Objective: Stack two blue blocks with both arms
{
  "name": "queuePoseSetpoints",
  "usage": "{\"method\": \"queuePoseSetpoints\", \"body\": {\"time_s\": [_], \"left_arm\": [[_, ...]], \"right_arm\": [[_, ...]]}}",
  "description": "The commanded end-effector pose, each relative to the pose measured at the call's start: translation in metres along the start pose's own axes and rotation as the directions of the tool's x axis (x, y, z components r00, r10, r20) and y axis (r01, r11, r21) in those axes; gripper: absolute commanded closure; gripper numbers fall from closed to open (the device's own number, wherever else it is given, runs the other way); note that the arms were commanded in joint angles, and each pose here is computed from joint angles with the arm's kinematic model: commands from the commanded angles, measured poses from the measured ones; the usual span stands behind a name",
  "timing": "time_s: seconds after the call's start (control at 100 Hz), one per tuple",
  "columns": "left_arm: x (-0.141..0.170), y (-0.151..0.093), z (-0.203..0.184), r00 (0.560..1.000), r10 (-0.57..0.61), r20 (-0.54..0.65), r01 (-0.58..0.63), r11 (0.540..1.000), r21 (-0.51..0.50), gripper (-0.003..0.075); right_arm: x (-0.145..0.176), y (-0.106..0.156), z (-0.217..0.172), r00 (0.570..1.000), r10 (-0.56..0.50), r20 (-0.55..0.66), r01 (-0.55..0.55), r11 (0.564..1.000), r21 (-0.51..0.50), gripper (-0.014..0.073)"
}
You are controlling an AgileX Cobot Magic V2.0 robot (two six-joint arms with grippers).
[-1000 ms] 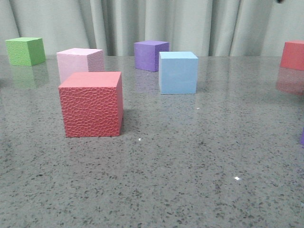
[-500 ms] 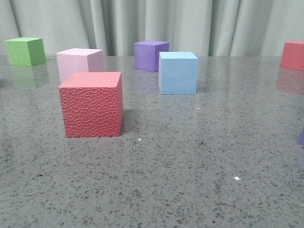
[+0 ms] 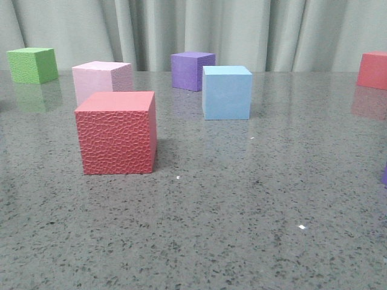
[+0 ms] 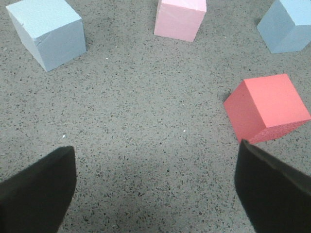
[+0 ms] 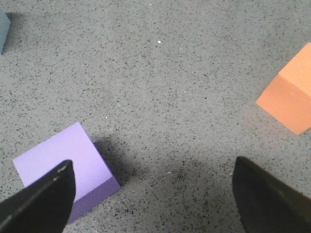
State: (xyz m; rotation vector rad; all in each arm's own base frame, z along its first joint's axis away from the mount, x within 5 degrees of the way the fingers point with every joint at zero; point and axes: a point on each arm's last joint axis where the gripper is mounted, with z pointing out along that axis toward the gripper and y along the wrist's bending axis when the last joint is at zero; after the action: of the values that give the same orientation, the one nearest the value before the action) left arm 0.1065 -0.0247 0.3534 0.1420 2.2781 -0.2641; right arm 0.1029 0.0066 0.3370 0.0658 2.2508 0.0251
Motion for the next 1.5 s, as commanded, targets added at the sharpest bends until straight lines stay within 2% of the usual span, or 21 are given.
{"method": "queuePoseSetpoints", "body": {"time_s": [0.0, 0.3, 0.49, 0.63, 0.81, 0.98, 1.25, 1.49], "left_arm": [[-0.013, -0.003, -0.006, 0.996, -0.011, 0.092, 0.01, 1.0, 0.016, 0.0102], [-0.019, -0.001, -0.008, 0.99, 0.005, 0.14, -0.004, 1.0, -0.007, 0.0102], [-0.049, 0.001, -0.013, 0.978, 0.03, 0.205, -0.021, 0.999, -0.046, 0.0102], [-0.077, 0.006, -0.004, 0.98, 0.022, 0.198, -0.004, 0.996, -0.092, 0.0102], [-0.109, 0.018, 0.024, 0.981, -0.032, 0.189, 0.065, 0.983, -0.17, 0.0102], [-0.128, 0.026, 0.061, 0.983, -0.088, 0.16, 0.118, 0.975, -0.191, 0.0102], [-0.138, 0.036, 0.117, 0.983, -0.177, 0.058, 0.185, 0.96, -0.208, 0.0102], [-0.136, 0.046, 0.14, 0.97, -0.239, 0.039, 0.241, 0.93, -0.278, 0.0102]], "right_arm": [[-0.01, -0.001, -0.005, 0.997, -0.027, 0.076, 0.027, 1.0, 0.011, -0.0052], [-0.01, -0.001, -0.005, 0.997, -0.027, 0.076, 0.027, 1.0, 0.011, -0.0052], [-0.01, -0.001, -0.005, 0.997, -0.027, 0.076, 0.027, 1.0, 0.011, -0.0052], [-0.01, -0.001, -0.005, 0.997, -0.027, 0.076, 0.027, 1.0, 0.011, -0.0052], [-0.01, -0.001, -0.005, 0.997, -0.027, 0.076, 0.027, 1.0, 0.011, -0.0052], [-0.01, -0.001, -0.005, 0.997, -0.027, 0.076, 0.027, 1.0, 0.011, -0.0052], [-0.01, -0.001, -0.005, 0.997, -0.027, 0.076, 0.027, 1.0, 0.011, -0.0052], [-0.01, -0.001, -0.005, 0.997, -0.027, 0.076, 0.027, 1.0, 0.011, -0.0052]]}}
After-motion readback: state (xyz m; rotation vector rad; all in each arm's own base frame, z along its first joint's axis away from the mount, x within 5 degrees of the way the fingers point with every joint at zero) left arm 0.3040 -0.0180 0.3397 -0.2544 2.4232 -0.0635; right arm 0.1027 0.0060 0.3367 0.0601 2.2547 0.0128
